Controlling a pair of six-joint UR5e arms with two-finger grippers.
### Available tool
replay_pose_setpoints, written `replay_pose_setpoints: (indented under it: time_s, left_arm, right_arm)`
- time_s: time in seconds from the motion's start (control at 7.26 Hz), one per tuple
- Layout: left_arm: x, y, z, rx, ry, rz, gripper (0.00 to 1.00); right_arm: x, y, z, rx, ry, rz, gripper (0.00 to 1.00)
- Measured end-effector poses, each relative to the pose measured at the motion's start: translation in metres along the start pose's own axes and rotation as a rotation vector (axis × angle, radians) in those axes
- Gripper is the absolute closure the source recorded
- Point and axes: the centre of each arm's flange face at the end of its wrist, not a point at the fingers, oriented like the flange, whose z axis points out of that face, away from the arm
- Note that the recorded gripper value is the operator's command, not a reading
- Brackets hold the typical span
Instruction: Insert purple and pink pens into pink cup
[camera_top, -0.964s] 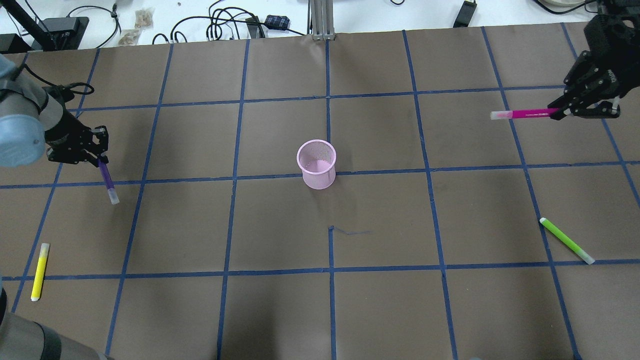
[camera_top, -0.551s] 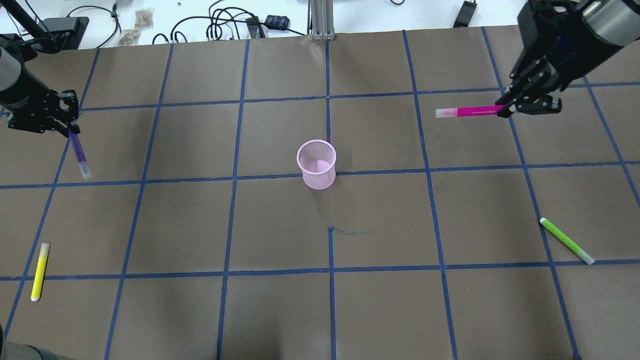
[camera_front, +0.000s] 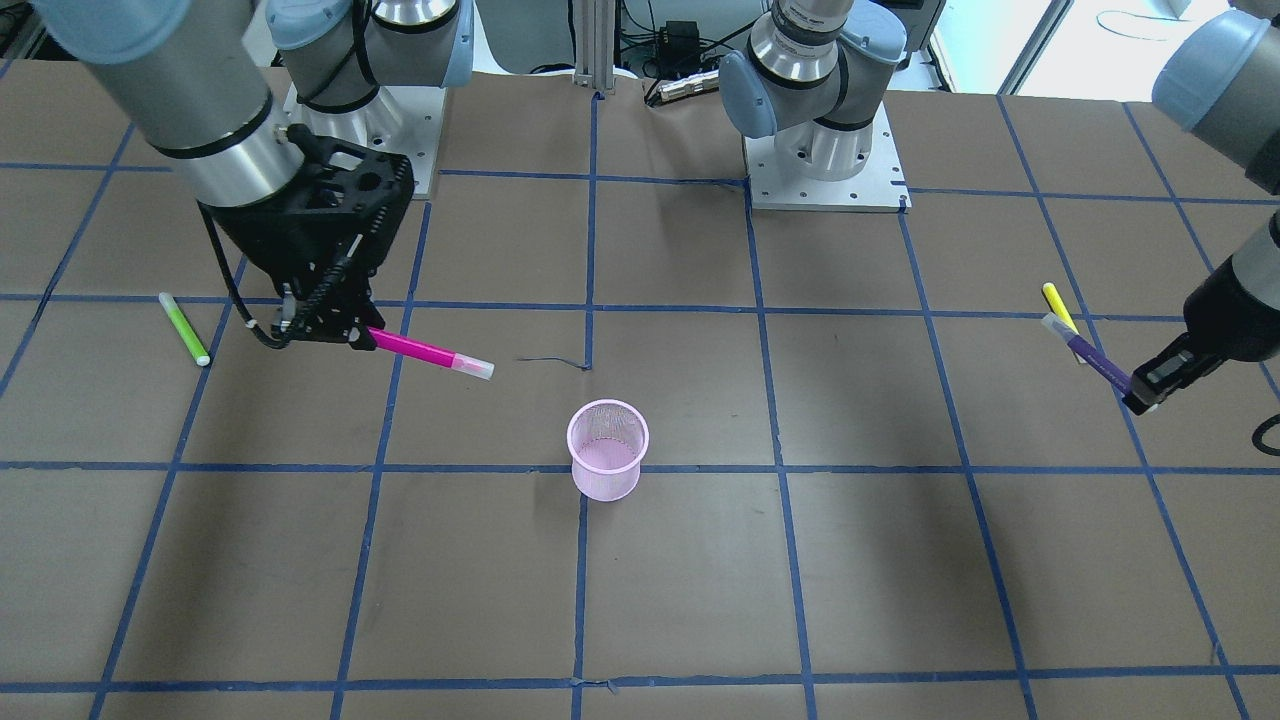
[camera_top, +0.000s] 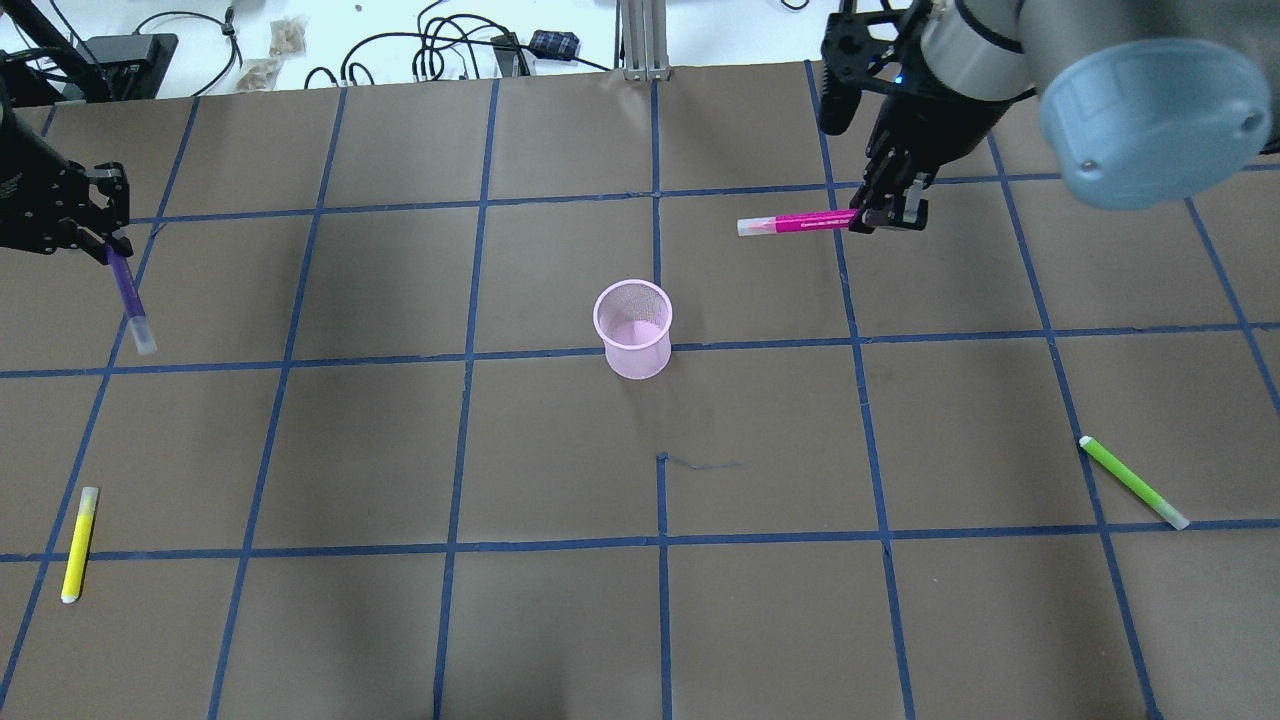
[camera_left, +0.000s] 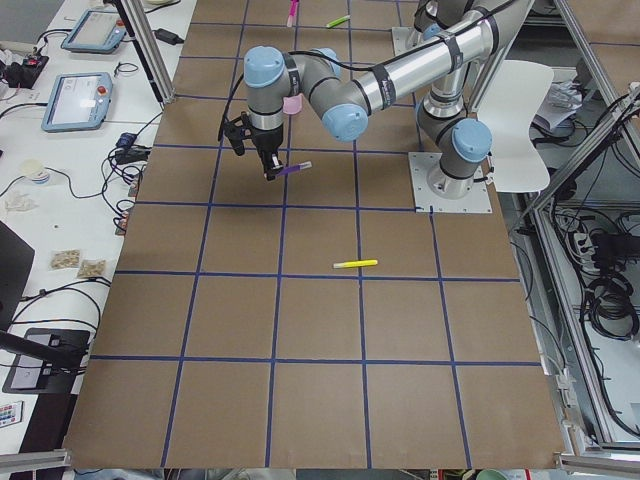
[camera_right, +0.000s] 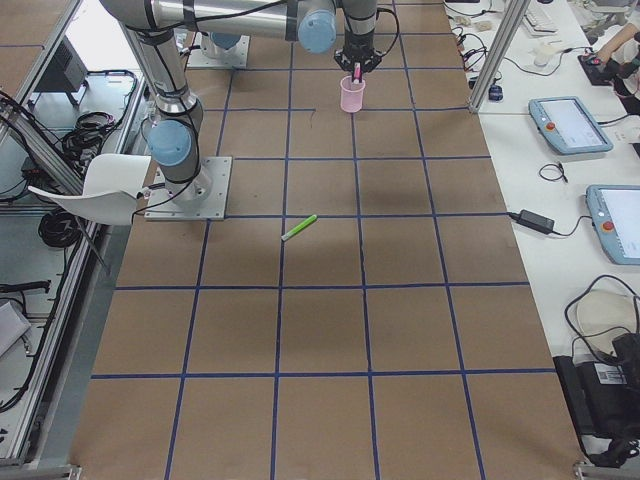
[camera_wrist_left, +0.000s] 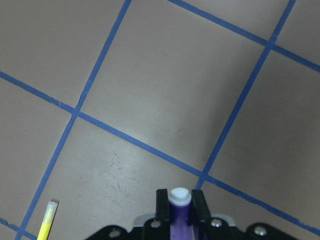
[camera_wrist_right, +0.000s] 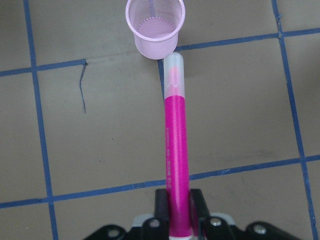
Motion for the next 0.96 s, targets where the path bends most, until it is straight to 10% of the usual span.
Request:
replay_pose_setpoints:
  time_s: [0.96]
  left_arm:
    - [0.012, 0.003, 0.015, -0.019, 0.003, 0.028, 1.00]
  right_arm:
    - [-0.041, -0.127, 0.088, -0.313, 0.141, -0.169, 1.00]
